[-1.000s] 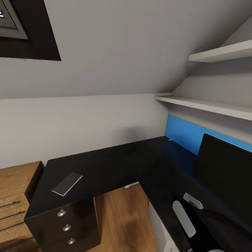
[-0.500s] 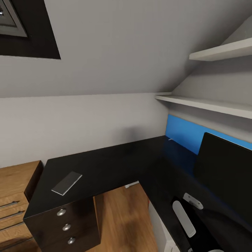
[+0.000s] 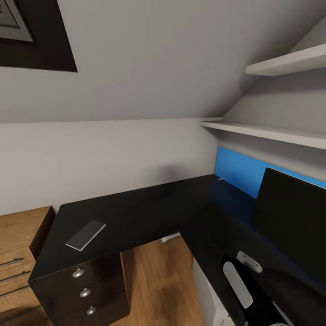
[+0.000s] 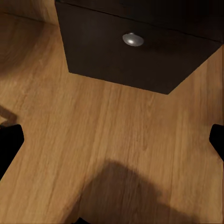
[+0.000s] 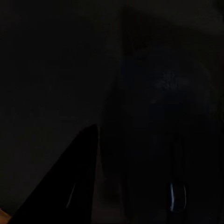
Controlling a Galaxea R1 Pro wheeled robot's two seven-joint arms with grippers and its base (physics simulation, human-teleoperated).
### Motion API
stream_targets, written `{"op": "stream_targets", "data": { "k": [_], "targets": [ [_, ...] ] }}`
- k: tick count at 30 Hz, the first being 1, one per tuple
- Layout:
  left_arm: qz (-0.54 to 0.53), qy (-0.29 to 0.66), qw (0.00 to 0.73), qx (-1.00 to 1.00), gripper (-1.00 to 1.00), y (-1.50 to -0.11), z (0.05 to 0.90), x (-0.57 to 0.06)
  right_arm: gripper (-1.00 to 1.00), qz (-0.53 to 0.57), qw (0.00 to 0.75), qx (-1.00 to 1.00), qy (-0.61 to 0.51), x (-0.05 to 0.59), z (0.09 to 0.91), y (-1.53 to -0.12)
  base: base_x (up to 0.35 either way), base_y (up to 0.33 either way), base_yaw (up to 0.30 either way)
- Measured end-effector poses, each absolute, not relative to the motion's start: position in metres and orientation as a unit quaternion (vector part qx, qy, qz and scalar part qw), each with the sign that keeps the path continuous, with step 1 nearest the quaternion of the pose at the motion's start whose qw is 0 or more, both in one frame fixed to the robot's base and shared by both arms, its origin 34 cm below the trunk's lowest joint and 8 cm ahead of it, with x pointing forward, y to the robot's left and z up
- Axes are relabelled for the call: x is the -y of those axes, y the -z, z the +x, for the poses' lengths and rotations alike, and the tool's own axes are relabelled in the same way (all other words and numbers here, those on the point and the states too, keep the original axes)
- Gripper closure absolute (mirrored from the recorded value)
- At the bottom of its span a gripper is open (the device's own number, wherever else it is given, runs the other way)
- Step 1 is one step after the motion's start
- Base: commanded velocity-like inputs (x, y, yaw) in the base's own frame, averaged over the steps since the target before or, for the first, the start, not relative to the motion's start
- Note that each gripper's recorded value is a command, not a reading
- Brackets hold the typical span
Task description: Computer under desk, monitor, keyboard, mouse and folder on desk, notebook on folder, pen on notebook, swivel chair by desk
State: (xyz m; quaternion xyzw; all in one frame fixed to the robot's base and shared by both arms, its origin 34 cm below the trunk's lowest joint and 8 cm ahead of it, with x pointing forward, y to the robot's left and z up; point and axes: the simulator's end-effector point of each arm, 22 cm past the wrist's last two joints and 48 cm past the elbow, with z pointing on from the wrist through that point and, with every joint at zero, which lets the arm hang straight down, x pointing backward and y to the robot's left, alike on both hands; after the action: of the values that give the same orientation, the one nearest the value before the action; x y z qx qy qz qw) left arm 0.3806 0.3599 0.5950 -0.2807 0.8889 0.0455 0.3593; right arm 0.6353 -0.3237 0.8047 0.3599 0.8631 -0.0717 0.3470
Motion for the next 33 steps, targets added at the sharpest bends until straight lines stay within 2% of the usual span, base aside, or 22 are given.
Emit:
{"op": "stream_targets", "data": {
  "k": [28,33],
  "targets": [
    [-0.286,-0.046,0.372,-0.882,-1.0,-0.579,0.392,-0.366,1.0,0.377,0.361,-0.85,0.074,0.329,0.638,-0.782,0.0,0.0,0.0],
    [-0.285,-0.048,0.371,-0.882,-1.0,-0.579,0.391,-0.368,1.0,0.376,0.361,-0.85,0.075,0.329,0.638,-0.781,-0.178,0.0,0.0]
  ]
}}
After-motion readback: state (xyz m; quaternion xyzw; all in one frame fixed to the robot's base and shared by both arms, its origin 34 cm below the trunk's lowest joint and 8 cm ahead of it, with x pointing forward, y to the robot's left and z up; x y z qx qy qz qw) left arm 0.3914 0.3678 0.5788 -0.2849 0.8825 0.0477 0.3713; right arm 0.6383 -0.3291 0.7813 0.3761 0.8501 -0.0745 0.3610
